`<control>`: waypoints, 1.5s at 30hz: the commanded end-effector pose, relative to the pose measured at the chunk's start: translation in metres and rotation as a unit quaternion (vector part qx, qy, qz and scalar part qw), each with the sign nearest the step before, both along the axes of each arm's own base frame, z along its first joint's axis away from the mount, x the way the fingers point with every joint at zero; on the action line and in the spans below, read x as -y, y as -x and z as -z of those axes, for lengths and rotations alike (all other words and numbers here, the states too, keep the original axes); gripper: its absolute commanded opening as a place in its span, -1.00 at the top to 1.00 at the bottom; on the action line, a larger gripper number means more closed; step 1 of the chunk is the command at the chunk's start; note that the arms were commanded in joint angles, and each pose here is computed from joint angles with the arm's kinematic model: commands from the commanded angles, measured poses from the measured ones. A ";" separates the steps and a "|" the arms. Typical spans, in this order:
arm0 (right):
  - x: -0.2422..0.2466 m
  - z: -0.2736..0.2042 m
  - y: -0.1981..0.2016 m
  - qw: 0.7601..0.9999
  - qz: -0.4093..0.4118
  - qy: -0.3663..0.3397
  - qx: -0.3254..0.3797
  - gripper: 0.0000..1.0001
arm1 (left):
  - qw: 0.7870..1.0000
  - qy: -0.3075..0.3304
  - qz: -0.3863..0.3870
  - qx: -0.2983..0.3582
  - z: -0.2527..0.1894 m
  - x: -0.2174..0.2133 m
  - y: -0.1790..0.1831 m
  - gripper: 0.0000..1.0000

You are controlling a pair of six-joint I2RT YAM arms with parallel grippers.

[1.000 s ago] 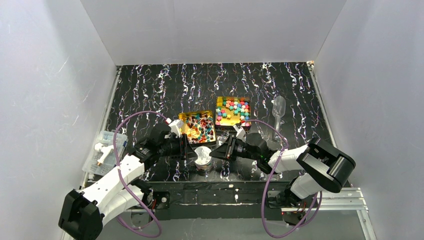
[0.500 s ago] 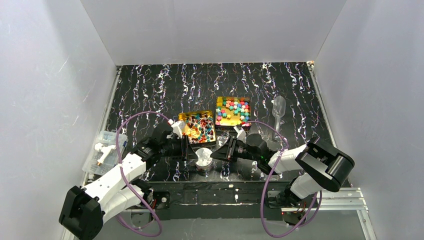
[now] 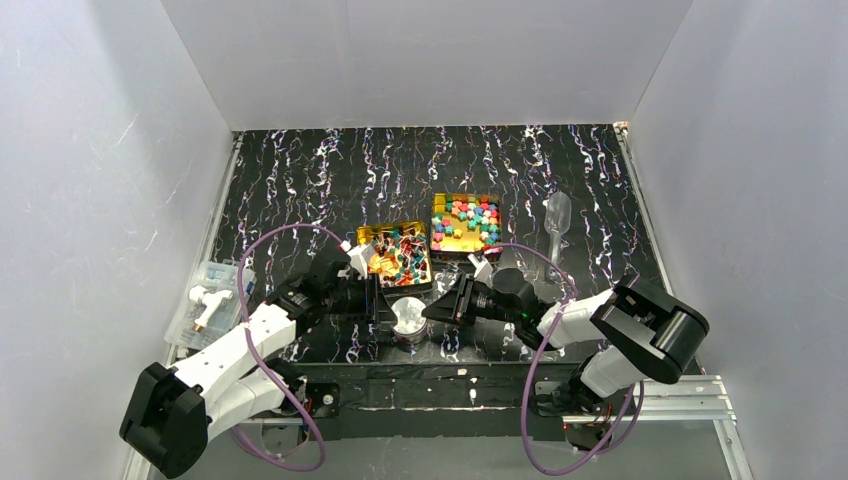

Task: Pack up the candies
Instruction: Close the bottle lid on the packing bottle.

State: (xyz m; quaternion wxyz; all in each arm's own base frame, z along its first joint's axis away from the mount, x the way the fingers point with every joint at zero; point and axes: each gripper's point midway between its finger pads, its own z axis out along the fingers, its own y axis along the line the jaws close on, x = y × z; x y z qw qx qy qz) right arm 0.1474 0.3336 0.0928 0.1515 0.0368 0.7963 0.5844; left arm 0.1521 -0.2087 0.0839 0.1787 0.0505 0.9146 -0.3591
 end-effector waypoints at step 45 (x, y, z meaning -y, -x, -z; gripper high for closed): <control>0.004 0.004 -0.025 0.984 0.003 0.148 0.100 0.02 | 1.000 -0.016 0.017 -0.001 -0.004 0.003 -0.004 0.34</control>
